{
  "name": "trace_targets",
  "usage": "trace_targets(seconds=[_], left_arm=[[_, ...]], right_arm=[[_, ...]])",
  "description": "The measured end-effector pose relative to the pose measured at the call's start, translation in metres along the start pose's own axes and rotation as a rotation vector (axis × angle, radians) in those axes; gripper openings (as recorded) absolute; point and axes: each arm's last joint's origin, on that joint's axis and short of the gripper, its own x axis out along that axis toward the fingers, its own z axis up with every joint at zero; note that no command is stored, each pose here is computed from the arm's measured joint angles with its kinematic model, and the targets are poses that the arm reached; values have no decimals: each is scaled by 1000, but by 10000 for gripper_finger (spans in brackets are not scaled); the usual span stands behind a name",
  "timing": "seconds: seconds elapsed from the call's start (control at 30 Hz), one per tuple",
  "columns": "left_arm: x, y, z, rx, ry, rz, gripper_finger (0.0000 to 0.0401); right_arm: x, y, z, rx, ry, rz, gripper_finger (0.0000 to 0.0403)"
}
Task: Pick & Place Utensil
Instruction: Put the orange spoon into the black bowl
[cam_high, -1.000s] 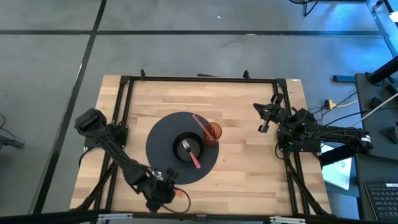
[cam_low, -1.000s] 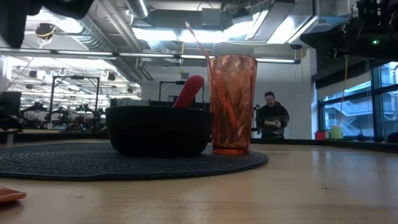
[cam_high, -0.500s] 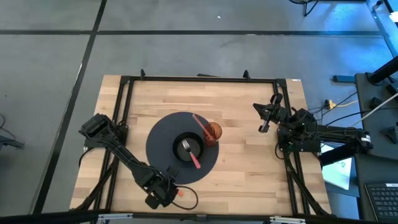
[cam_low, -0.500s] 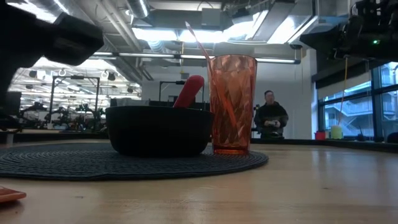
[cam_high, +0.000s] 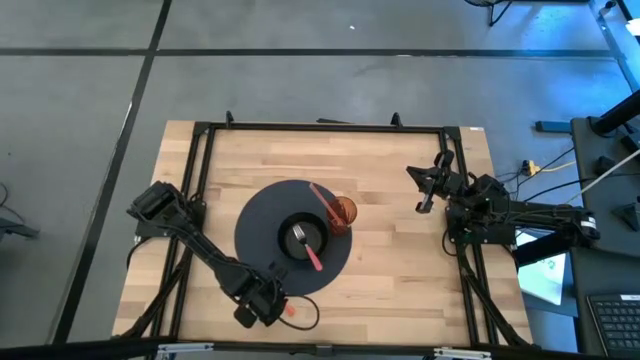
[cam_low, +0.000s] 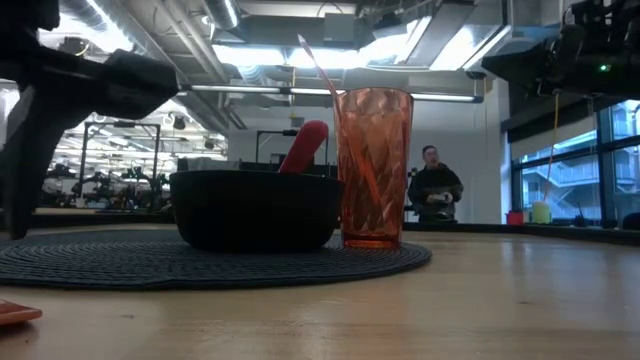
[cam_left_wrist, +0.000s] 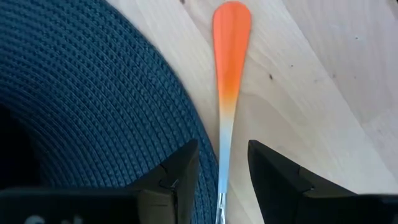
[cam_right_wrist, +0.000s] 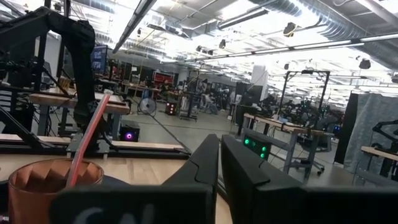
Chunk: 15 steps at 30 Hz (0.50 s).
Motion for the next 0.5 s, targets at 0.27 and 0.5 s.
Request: trace_targets(seconds=[0.27,0.5], left_arm=[[16,0,-1,3,37,-21,132],[25,0,-1,3,60,-53,128]], right_arm=[[0,0,0,1,0,0,21],[0,0,0,8,1,1,21]])
